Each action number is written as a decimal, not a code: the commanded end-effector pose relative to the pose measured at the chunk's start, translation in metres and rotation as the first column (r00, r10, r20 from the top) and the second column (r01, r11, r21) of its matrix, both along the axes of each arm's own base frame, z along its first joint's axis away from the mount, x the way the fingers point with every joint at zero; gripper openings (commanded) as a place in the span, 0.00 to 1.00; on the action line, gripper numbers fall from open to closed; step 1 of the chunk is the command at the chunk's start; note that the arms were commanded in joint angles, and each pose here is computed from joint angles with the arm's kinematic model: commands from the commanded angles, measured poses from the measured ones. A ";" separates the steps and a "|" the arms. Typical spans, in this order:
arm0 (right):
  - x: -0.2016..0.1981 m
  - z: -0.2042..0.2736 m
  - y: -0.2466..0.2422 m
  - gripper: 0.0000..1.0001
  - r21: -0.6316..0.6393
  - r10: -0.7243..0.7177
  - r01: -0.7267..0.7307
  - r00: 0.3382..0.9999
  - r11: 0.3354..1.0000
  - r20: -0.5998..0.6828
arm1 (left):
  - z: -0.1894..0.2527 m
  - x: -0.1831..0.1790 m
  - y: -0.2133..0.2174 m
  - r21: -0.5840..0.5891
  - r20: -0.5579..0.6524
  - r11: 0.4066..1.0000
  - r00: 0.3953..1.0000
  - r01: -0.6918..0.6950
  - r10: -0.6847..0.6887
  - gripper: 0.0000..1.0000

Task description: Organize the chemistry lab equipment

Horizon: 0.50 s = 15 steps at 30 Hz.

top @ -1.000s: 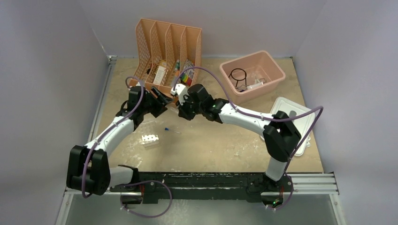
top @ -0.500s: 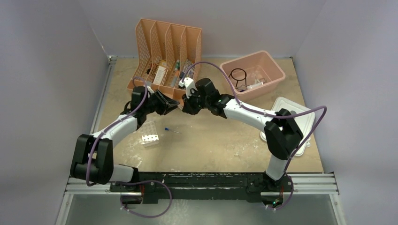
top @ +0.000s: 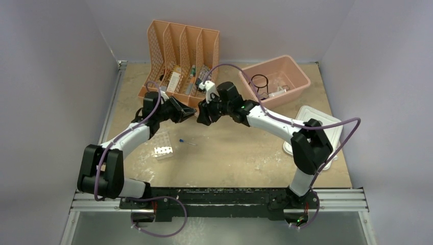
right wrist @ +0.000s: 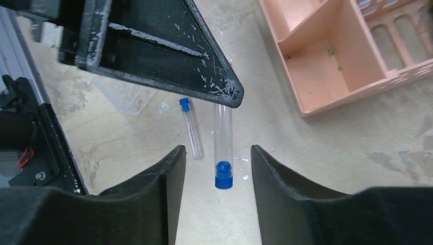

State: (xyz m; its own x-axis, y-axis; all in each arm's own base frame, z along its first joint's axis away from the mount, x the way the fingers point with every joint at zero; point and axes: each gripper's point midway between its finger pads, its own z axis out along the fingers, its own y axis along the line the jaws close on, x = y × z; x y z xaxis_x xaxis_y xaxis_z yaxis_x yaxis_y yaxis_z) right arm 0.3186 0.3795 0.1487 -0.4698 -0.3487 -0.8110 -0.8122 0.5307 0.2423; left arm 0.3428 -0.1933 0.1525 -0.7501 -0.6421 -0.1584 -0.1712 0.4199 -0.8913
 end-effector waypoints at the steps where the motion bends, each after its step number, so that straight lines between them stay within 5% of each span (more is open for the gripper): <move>1: 0.011 0.114 -0.006 0.59 0.294 -0.079 0.062 0.996 0.954 0.047 | 0.069 0.018 -0.004 -0.066 0.190 0.998 0.982 0.011 0.002 0.01; 7: 0.041 0.167 -0.042 0.71 0.485 -0.319 0.349 0.936 0.802 -0.146 | 0.122 0.031 -0.007 -0.228 0.264 0.974 0.961 -0.018 0.080 0.03; 15: 0.060 0.194 -0.051 0.75 0.578 -0.374 0.521 0.853 0.628 -0.364 | 0.208 0.053 0.006 -0.518 0.281 0.849 0.918 -0.101 0.281 0.05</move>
State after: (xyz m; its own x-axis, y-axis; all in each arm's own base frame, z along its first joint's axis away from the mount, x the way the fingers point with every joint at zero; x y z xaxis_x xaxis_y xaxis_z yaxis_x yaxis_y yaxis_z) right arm 0.3692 0.3254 0.3187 -0.5590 0.3587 -0.7476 -0.5008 0.5725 0.6492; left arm 0.3861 -0.1996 0.2697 -0.6370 -0.7654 -0.0922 -0.0129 0.1301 -0.9914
